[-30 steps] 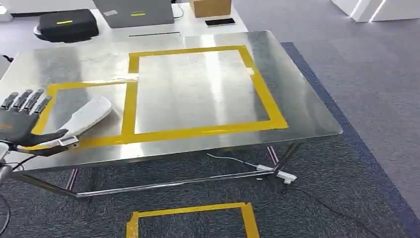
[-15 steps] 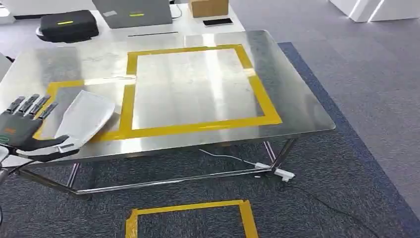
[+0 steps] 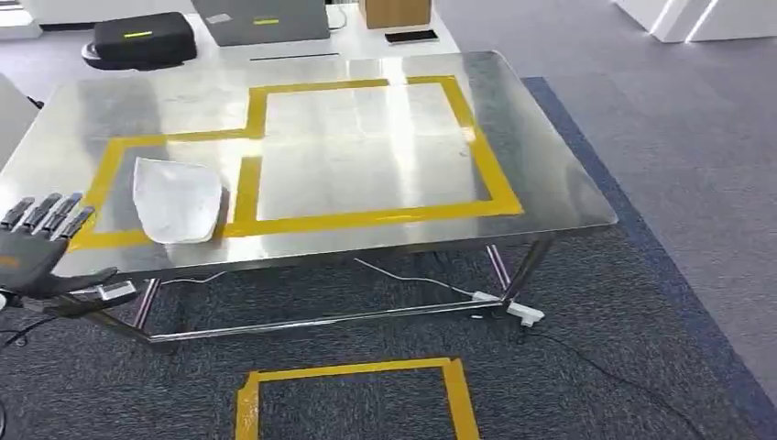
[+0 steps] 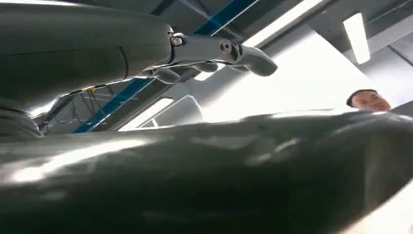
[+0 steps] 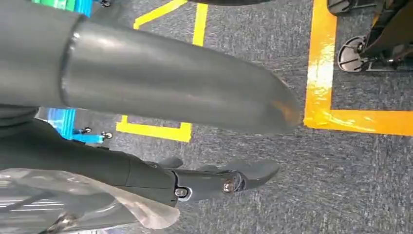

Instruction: Take the parts from the cabinet and place them on the table.

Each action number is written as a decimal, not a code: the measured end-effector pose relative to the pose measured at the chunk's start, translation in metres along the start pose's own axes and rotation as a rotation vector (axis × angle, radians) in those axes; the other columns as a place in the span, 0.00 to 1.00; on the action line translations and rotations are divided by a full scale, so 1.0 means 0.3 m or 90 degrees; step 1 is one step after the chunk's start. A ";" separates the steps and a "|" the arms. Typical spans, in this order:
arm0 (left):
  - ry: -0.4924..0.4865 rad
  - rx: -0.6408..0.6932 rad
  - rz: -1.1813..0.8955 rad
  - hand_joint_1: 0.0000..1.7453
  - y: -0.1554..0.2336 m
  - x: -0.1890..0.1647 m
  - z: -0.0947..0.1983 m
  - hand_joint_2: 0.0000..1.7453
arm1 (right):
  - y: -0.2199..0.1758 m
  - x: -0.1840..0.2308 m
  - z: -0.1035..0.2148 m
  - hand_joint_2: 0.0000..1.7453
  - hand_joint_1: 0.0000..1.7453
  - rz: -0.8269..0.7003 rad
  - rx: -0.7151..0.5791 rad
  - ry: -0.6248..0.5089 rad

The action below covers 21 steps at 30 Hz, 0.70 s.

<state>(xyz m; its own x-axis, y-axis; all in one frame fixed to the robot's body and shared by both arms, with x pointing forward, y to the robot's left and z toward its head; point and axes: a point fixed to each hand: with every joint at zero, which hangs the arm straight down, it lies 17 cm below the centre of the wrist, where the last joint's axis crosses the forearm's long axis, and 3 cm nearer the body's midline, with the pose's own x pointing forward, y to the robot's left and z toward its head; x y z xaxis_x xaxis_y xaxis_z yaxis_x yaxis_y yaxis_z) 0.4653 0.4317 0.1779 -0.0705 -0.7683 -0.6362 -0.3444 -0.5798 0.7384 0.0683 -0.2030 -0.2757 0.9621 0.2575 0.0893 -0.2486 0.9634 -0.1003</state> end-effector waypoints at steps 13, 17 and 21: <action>0.002 -0.002 0.009 0.00 -0.002 0.014 0.028 0.00 | -0.012 -0.003 -0.002 0.00 0.00 -0.001 -0.004 0.002; 0.012 0.003 0.014 0.00 0.002 0.005 0.052 0.00 | -0.006 -0.005 -0.001 0.00 0.00 -0.007 -0.002 0.004; 0.028 0.015 0.033 0.00 0.021 0.013 0.087 0.00 | -0.009 -0.007 -0.002 0.00 0.00 -0.018 -0.004 0.006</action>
<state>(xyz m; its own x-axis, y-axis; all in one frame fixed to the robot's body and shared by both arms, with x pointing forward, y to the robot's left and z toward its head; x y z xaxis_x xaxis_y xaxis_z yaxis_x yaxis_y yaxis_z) 0.4384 0.4323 0.1742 -0.0472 -0.8087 -0.5863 -0.3628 -0.5330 0.7644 0.0671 -0.2061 -0.2762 0.9699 0.2289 0.0833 -0.2200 0.9699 -0.1041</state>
